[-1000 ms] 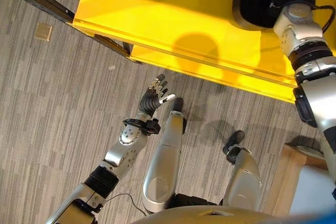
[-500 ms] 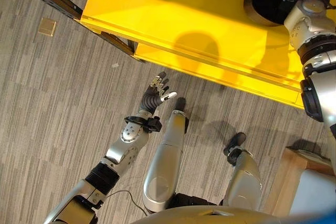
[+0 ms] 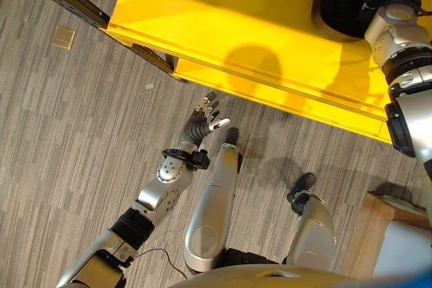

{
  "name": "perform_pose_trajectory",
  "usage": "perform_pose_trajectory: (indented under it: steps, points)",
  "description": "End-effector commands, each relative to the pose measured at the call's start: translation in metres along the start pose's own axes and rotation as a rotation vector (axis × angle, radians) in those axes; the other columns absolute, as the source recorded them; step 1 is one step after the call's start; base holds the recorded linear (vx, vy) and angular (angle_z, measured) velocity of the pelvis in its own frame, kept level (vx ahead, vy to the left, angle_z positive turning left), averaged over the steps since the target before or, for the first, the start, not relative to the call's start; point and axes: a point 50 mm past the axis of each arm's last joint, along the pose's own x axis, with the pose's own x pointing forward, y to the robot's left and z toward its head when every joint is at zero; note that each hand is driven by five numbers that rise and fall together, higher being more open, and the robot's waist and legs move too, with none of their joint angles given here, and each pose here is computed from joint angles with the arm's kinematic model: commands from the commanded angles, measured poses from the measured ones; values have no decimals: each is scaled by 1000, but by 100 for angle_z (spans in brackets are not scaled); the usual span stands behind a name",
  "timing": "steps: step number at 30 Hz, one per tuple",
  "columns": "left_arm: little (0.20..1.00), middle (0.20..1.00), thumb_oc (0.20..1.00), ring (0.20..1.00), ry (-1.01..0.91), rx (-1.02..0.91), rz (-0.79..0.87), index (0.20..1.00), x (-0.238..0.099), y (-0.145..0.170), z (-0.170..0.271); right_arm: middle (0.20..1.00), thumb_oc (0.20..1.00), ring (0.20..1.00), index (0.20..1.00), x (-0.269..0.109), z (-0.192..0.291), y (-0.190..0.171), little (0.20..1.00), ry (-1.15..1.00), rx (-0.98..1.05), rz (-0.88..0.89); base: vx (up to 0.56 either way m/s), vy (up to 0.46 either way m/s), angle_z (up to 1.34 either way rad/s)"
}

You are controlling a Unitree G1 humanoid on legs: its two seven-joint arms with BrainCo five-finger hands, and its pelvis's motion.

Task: Move parts from the plastic box to the shelf.

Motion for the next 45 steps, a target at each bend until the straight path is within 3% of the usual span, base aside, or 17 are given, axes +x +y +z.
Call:
perform_pose_trajectory:
  steps: [1, 37, 39, 40, 45]
  points:
    - [1000, 1000, 1000, 1000, -93, -16, -11, 1000, 5, -1, 17, 200, 200, 200, 200, 5, -4, -19, 200, -9, -22, -67, 0, 0, 0]
    - [1000, 1000, 1000, 1000, -91, -10, -4, 1000, 4, 2, 17, 200, 200, 200, 200, 0, -29, -15, 200, 96, 68, -94, 0, 0, 0]
    - [1000, 1000, 1000, 1000, -91, -10, -5, 1000, 4, 2, 17, 442, 442, 442, 442, 0, -28, -15, 442, 91, 63, -87, 0, 0, 0]
    - [1000, 1000, 1000, 1000, -89, -11, -5, 1000, 4, 1, 17, 1000, 1000, 1000, 1000, 0, -28, -14, 1000, 88, 65, -89, 0, 0, 0]
    - [1000, 1000, 1000, 1000, -90, -8, -1, 1000, 4, 3, 17, 1000, 1000, 1000, 1000, 0, -23, -11, 1000, 71, 62, -83, 0, 0, 0]
